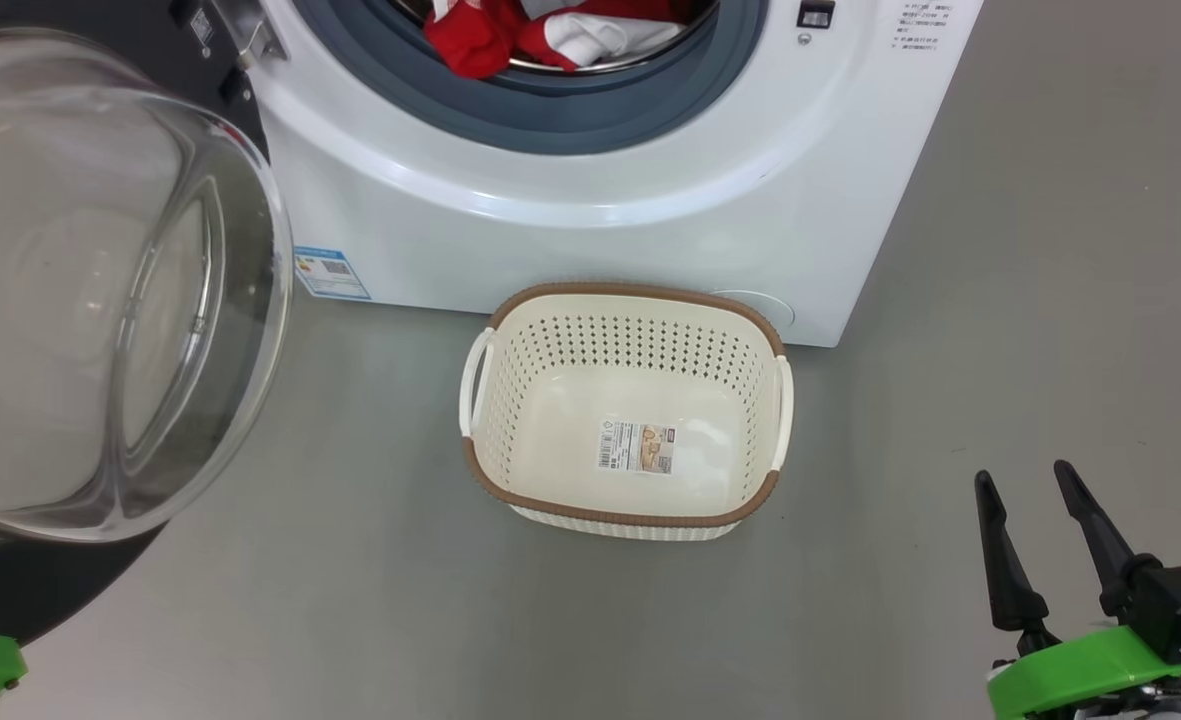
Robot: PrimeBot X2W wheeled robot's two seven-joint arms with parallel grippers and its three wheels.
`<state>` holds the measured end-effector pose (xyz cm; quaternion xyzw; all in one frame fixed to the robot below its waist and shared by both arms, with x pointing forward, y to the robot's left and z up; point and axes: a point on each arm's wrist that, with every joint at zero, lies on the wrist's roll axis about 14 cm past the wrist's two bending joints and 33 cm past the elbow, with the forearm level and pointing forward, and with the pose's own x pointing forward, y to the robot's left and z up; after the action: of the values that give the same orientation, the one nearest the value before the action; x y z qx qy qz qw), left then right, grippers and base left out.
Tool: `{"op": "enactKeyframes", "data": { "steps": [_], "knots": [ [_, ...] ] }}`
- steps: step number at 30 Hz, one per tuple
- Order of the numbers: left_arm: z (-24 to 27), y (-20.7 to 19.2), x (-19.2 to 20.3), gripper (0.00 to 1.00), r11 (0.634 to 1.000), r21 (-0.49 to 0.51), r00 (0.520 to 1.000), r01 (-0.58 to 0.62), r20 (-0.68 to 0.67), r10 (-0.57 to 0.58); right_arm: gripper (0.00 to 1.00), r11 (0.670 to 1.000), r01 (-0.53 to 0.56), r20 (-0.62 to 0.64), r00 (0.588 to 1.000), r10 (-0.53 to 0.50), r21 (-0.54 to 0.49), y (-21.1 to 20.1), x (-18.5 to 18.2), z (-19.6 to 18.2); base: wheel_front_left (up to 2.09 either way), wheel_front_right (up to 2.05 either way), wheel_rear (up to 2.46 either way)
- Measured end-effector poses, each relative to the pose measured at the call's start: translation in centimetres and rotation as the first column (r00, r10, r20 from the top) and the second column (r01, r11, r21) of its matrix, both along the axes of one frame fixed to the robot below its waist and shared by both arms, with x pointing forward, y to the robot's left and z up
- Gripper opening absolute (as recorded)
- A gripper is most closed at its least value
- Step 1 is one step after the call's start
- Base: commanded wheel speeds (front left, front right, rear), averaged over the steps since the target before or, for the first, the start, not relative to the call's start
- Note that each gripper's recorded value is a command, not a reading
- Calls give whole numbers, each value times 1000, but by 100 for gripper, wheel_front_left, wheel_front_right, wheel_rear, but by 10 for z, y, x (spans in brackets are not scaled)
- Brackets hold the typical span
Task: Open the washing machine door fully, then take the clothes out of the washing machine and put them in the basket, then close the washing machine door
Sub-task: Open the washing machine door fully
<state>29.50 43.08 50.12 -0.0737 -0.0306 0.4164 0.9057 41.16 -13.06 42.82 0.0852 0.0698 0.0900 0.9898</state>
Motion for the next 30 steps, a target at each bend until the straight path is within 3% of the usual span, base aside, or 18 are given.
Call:
{"op": "enactKeyframes", "data": {
  "steps": [17, 25, 26, 27, 28, 30],
  "knots": [
    [6, -31, -8, 0, 999, 31, 999, 35, 30, -36, 100, 1000, -6, 35, 999, 6, 2, 3, -1, 14, 0, 0, 0],
    [13, -72, -10, 0, 988, 56, 988, 145, 43, -148, 100, 1000, -21, 50, 999, 21, 7, 9, -4, 20, 0, 0, 0],
    [13, -79, -9, 3, 985, 54, 985, 166, 42, -168, 100, 1000, -22, 52, 998, 22, 7, 9, -5, 21, 0, 0, 0],
    [13, -85, -9, 23, 982, 47, 982, 183, 40, -185, 100, 1000, -23, 53, 998, 22, 7, 9, -6, 22, 0, 0, 0],
    [14, -91, -9, 23, 979, 46, 979, 199, 45, -201, 100, 1000, -22, 55, 998, 22, 7, 9, -6, 22, 0, 0, 0],
    [15, -103, -6, 40, 971, 42, 970, 237, 42, -239, 100, 1000, -19, 59, 998, 19, 6, 8, -8, 24, 0, 0, 0]
  ]
}}
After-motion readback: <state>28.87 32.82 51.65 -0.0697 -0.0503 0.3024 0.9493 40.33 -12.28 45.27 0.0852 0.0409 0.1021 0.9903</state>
